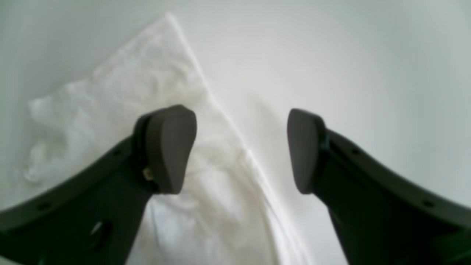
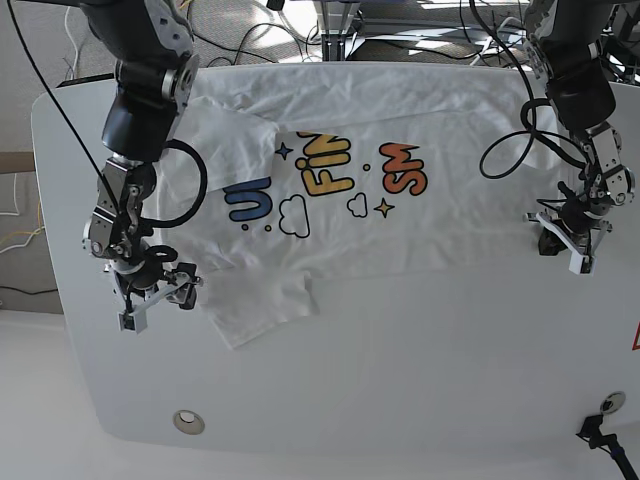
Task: Fold the T-shirt properly
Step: 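Move both grippers to the hem and grasp the hem edge, then lift the hem with both grippers and fold it over toward the collar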
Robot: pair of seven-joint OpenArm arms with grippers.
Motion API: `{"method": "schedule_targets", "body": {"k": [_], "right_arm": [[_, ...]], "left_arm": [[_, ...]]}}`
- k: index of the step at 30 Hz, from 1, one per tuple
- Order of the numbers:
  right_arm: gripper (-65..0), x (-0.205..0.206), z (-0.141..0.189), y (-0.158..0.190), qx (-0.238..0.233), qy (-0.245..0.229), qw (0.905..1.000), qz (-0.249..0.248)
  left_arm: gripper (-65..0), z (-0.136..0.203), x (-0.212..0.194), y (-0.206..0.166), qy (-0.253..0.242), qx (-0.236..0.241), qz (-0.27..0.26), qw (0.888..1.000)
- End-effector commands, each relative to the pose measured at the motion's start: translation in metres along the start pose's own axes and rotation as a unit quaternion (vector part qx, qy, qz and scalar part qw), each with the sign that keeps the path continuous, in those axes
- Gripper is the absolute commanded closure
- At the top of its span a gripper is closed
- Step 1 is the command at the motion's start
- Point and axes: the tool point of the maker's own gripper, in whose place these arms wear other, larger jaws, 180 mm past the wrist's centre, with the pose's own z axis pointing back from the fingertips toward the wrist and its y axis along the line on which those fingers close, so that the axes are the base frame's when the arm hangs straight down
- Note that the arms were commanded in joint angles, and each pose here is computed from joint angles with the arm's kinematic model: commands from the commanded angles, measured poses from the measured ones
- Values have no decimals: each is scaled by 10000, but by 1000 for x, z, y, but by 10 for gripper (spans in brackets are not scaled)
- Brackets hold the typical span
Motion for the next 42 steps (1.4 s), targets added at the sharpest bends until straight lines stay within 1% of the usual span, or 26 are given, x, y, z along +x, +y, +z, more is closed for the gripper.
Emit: {"method": "schedule_targets", "body": {"k": [1,4,6,9,11,15,17,20,22,24,25,26,28,30,31,35,38,40,42], "right_arm": [[-409,22,-7,1,77,-281,9995,-129],[-409,29,-23,6,177,-422,9982,-381],[-409,27,-34,10,261,-347,9974,-567],[-409,19,-46,13,319,-359,9955,-820],[-409,10,-51,14,324,-343,9946,-920],[-409,4,-54,20,370,-277,9943,-960],[-409,-2,-58,37,502,-225,9934,-1002],[-407,-3,-59,45,566,-210,9929,-1022],[-406,-6,-62,57,659,-188,9921,-1050],[-400,-6,-62,58,673,-191,9920,-1052],[-375,-5,-62,59,679,-197,9919,-1051],[-329,-5,-62,59,679,-197,9919,-1051],[-194,-5,-62,59,679,-197,9919,-1051],[-35,-4,-62,59,681,-211,9919,-1047],[0,-4,-62,59,681,-211,9919,-1047],[0,-2,-62,59,680,-227,9922,-1017],[0,16,-57,66,725,-368,9948,-607],[0,18,-52,70,754,-287,9961,-344],[0,28,-42,69,726,-372,9965,-169]], "left_arm": [[0,2,-3,5,215,51,-144,9997],[0,2,-3,5,215,51,-144,9997],[0,2,-3,5,209,53,-149,9997],[0,2,-1,5,192,59,-163,9997],[0,5,7,6,104,102,-263,9995],[0,11,7,6,76,154,-402,9990],[0,11,7,6,76,154,-402,9990],[0,11,7,6,76,154,-402,9990],[0,11,7,6,76,154,-402,9990],[0,11,7,6,76,154,-402,9990],[0,11,7,6,76,154,-402,9990],[0,11,7,6,76,154,-402,9990],[0,11,7,6,76,154,-402,9990],[0,11,7,6,69,153,-402,9991],[0,11,8,6,55,155,-407,9990],[0,11,13,6,-12,152,-399,9991],[0,12,20,7,-124,158,-406,9990],[0,17,40,7,-480,210,-549,9971],[0,22,53,6,-658,247,-672,9953]]}}
